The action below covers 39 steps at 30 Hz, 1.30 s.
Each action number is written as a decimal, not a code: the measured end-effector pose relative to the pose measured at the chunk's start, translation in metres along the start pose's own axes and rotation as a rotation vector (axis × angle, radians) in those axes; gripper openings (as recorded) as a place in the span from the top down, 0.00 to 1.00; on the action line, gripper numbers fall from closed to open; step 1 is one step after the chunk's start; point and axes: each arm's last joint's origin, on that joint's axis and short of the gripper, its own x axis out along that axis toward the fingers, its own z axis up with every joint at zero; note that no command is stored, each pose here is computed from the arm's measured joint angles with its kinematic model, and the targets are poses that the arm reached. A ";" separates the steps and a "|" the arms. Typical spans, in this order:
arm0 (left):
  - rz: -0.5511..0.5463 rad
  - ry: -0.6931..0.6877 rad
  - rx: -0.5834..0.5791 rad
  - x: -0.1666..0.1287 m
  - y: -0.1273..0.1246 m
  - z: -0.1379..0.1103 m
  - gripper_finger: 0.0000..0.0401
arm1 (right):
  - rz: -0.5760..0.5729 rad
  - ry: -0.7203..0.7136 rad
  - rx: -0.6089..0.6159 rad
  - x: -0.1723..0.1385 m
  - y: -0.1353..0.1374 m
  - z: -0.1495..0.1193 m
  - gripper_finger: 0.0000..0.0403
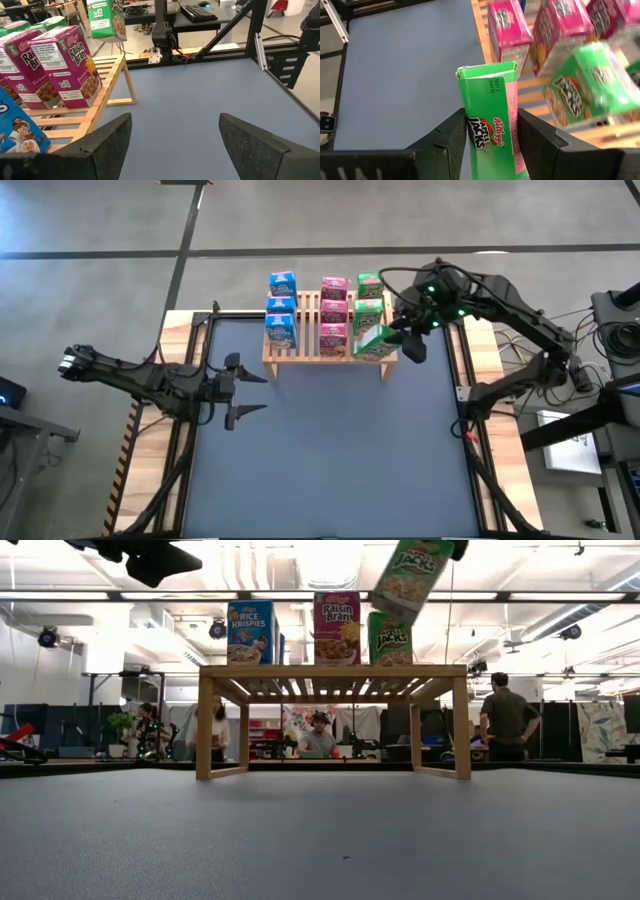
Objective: Stack cereal on shelf
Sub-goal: Put the green cereal box on the shelf aligned with the other green cereal boxes
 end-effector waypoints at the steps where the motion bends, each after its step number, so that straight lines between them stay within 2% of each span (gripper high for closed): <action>1: 0.000 -0.002 -0.004 0.000 0.000 0.000 0.29 | 0.000 0.000 -0.009 0.002 -0.001 0.004 0.63; 8: 0.000 -0.003 -0.031 -0.001 0.000 0.000 0.29 | 0.014 0.035 -0.077 0.023 -0.005 0.029 0.63; 12: 0.000 -0.003 -0.043 -0.001 0.000 0.000 0.29 | 0.022 0.132 -0.097 0.030 -0.008 0.037 0.63; 17: 0.000 -0.002 -0.057 -0.001 0.000 0.000 0.29 | -0.032 0.238 -0.103 0.032 -0.011 0.042 0.63; 28: 0.000 -0.003 -0.090 -0.001 0.000 0.000 0.29 | -0.072 0.255 -0.187 0.044 -0.017 0.054 0.63; 39: -0.001 -0.004 -0.097 -0.001 0.000 0.000 0.29 | -0.083 0.245 -0.167 0.037 -0.019 0.052 0.63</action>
